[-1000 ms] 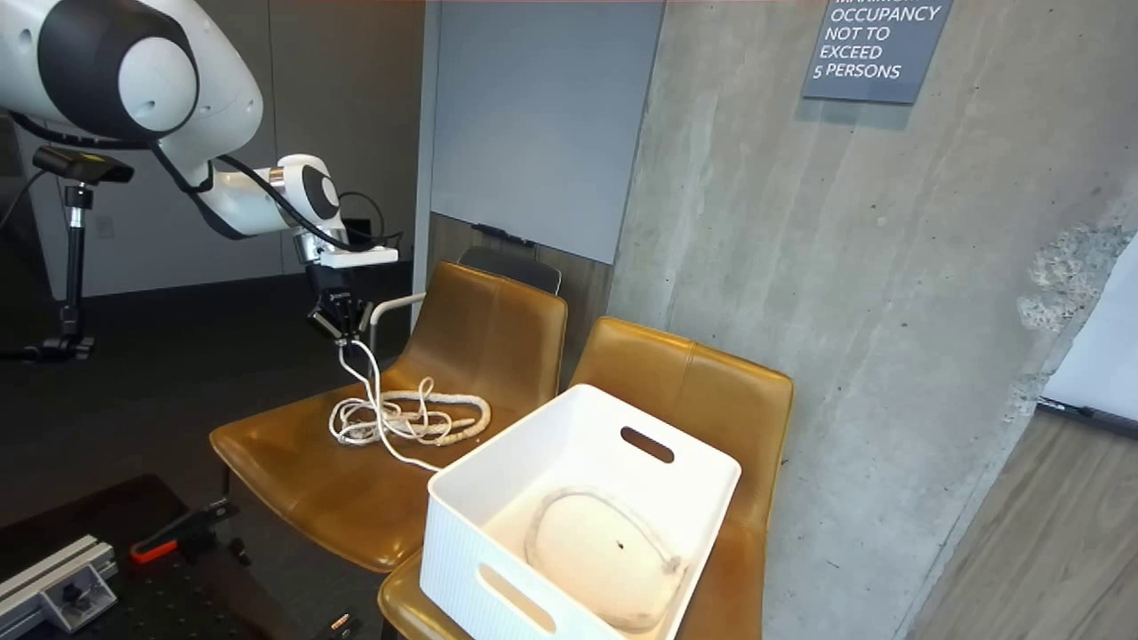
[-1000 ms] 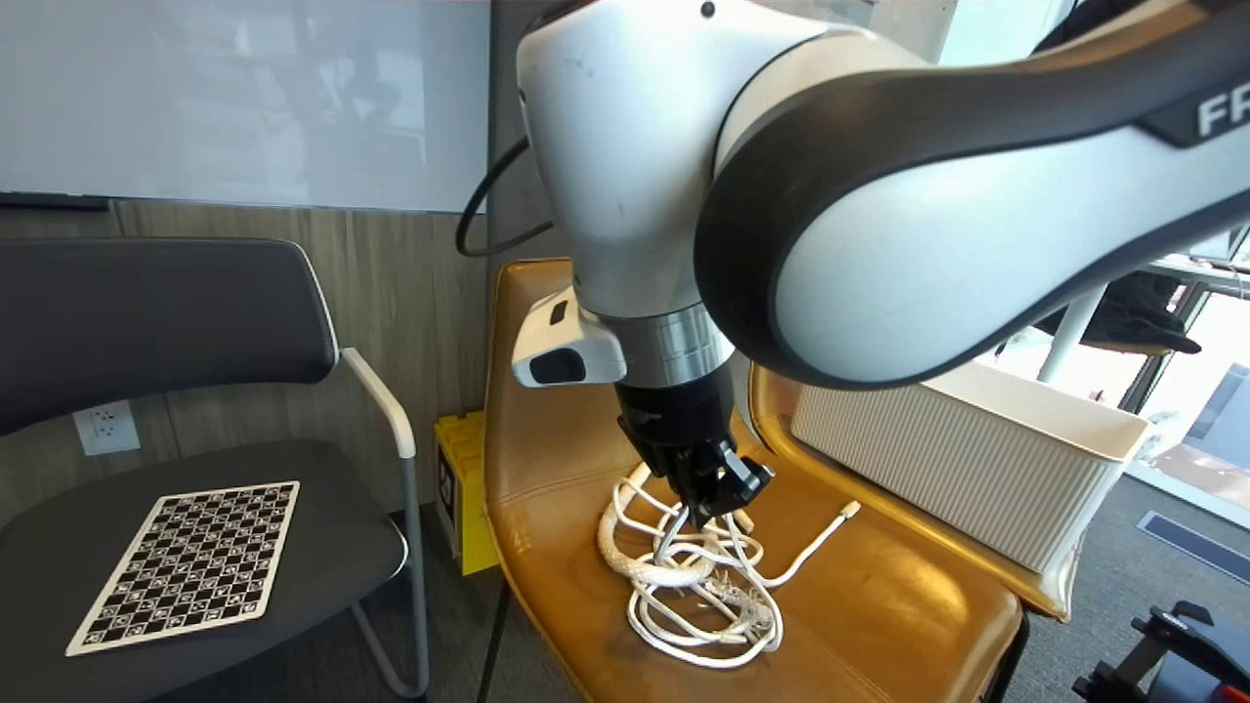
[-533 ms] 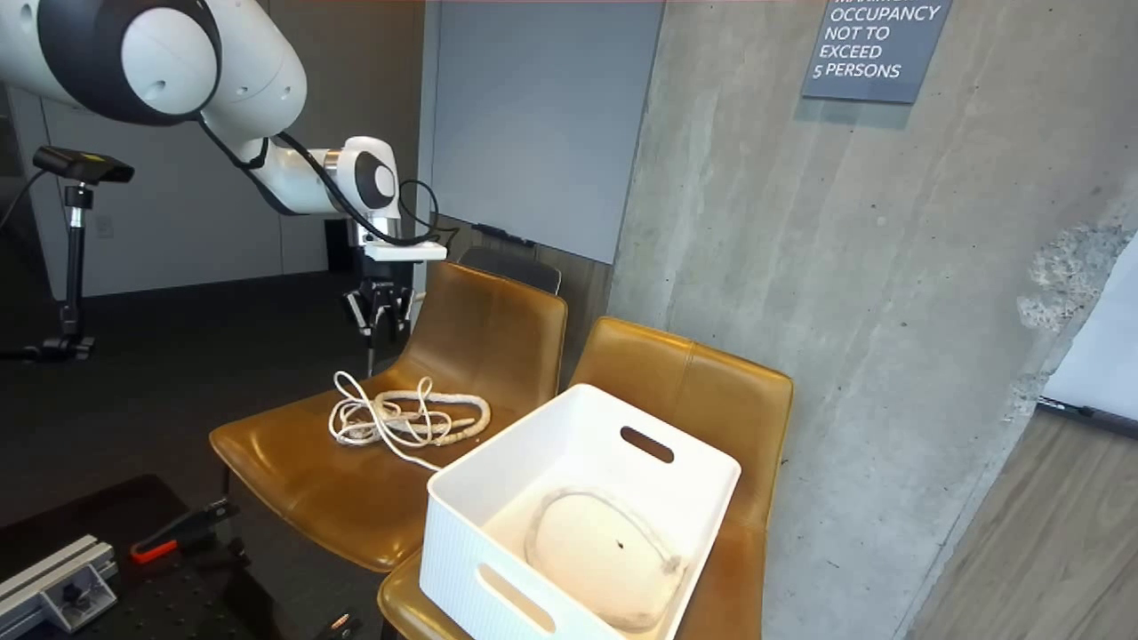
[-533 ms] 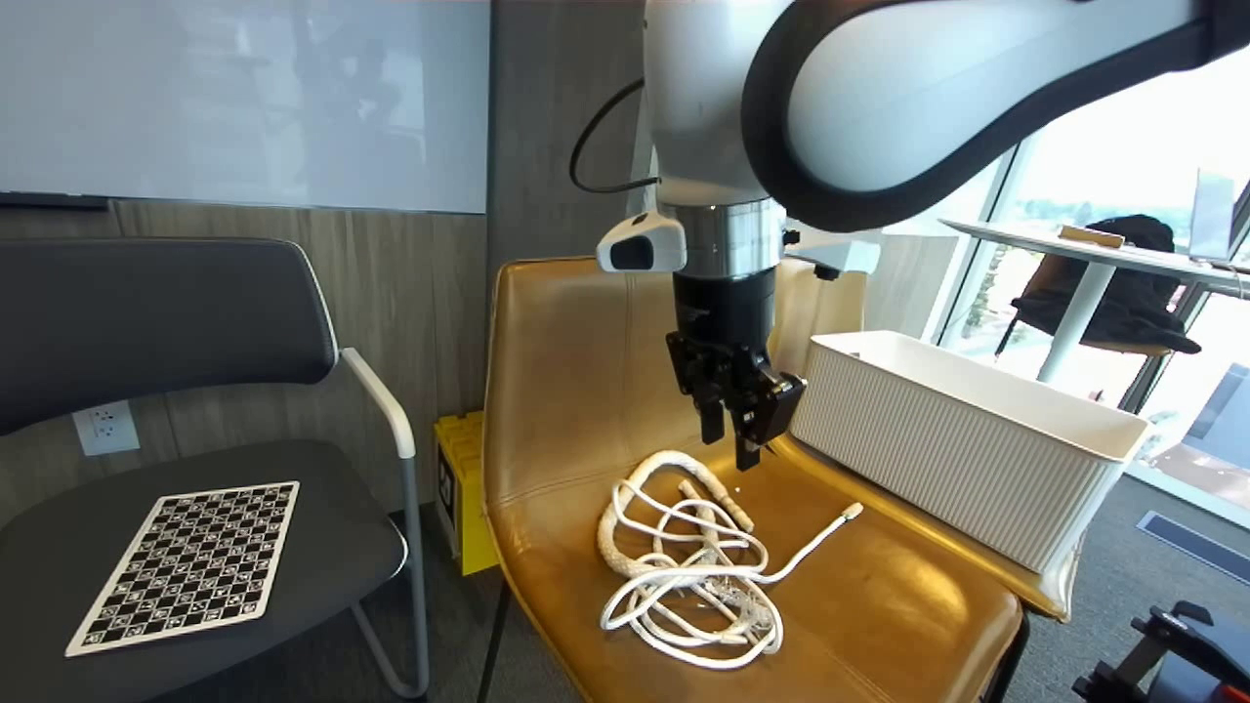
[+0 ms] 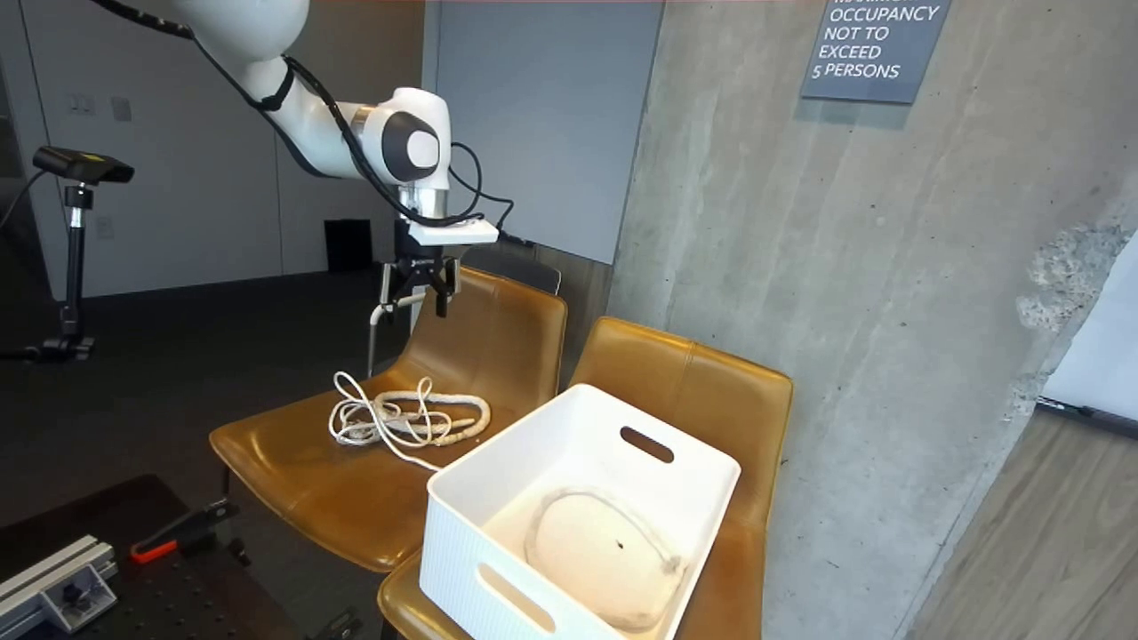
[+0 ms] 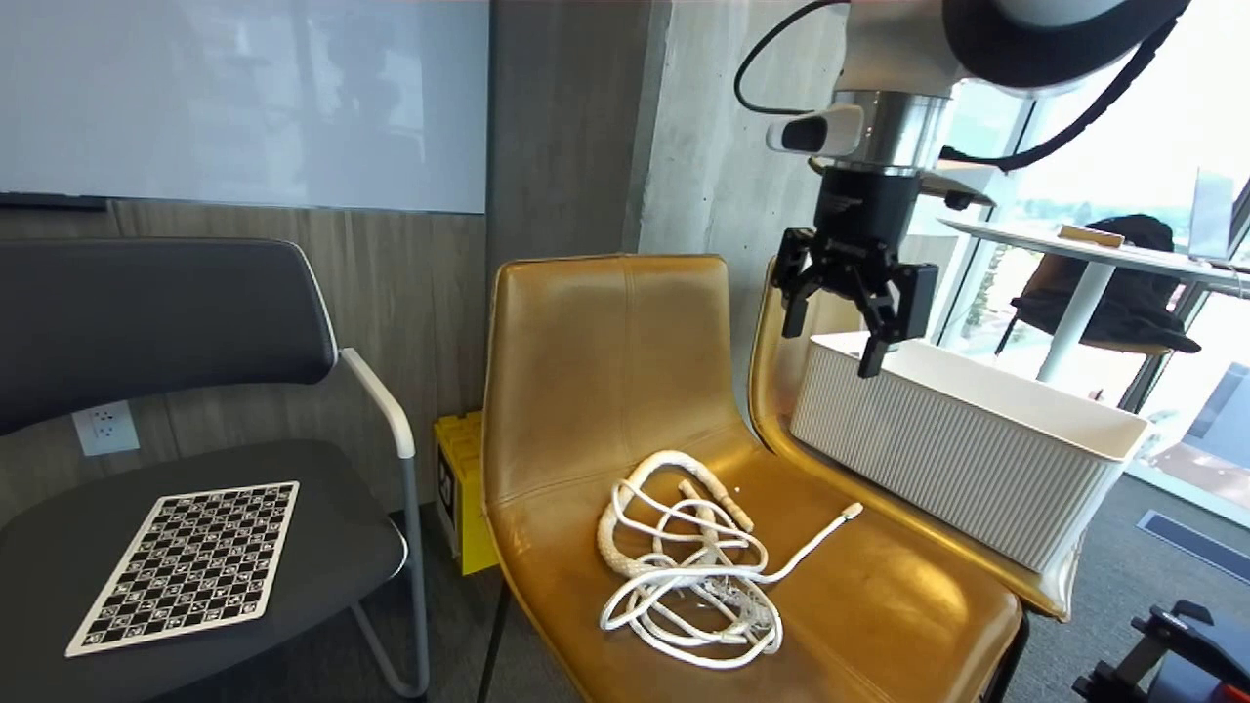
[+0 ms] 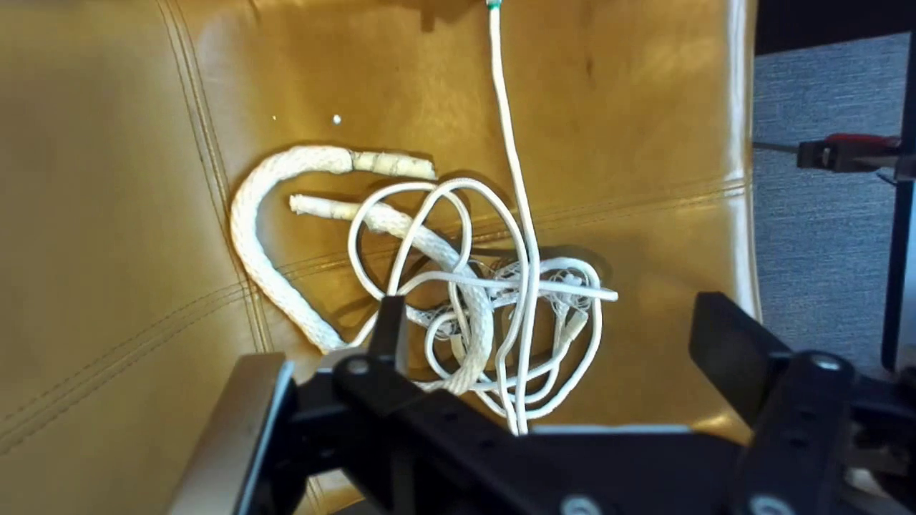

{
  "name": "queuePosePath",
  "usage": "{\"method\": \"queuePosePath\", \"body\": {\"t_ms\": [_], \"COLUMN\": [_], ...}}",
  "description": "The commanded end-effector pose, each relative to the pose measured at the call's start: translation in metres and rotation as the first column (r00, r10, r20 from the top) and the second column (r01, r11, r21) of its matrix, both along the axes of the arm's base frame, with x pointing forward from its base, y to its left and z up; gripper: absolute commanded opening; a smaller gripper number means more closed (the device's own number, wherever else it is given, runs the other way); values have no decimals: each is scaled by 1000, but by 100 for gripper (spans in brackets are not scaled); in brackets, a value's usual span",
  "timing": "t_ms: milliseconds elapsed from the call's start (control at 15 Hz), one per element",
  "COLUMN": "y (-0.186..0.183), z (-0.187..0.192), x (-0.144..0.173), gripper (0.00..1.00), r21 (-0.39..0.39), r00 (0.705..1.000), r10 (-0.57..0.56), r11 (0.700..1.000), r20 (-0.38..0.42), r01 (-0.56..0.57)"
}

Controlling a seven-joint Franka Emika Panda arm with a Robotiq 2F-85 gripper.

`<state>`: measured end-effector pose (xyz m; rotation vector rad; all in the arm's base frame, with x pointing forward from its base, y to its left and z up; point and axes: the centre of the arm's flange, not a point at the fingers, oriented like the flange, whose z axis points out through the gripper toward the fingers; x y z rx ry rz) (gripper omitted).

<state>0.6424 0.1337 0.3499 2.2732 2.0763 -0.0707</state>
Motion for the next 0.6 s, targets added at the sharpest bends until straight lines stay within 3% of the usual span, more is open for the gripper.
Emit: {"method": "queuePosePath", "body": {"t_ms": [0,200,400,467,533], "y": [-70,-129,-191,-161,-179], "z": [22,31,52,33,39], "x": [-58,-85,-108,-78,-87], "gripper": [100,100,100,100,100], "r21": [5,-31,-23,-42,-39], "r00": [996,987,992,993,994], "r10": [51,124,77,82,71], "r11": [999,992,997,996,997], "r20": [76,105,103,82,87], "r01": [-52,-121,-75,-79,-68]}}
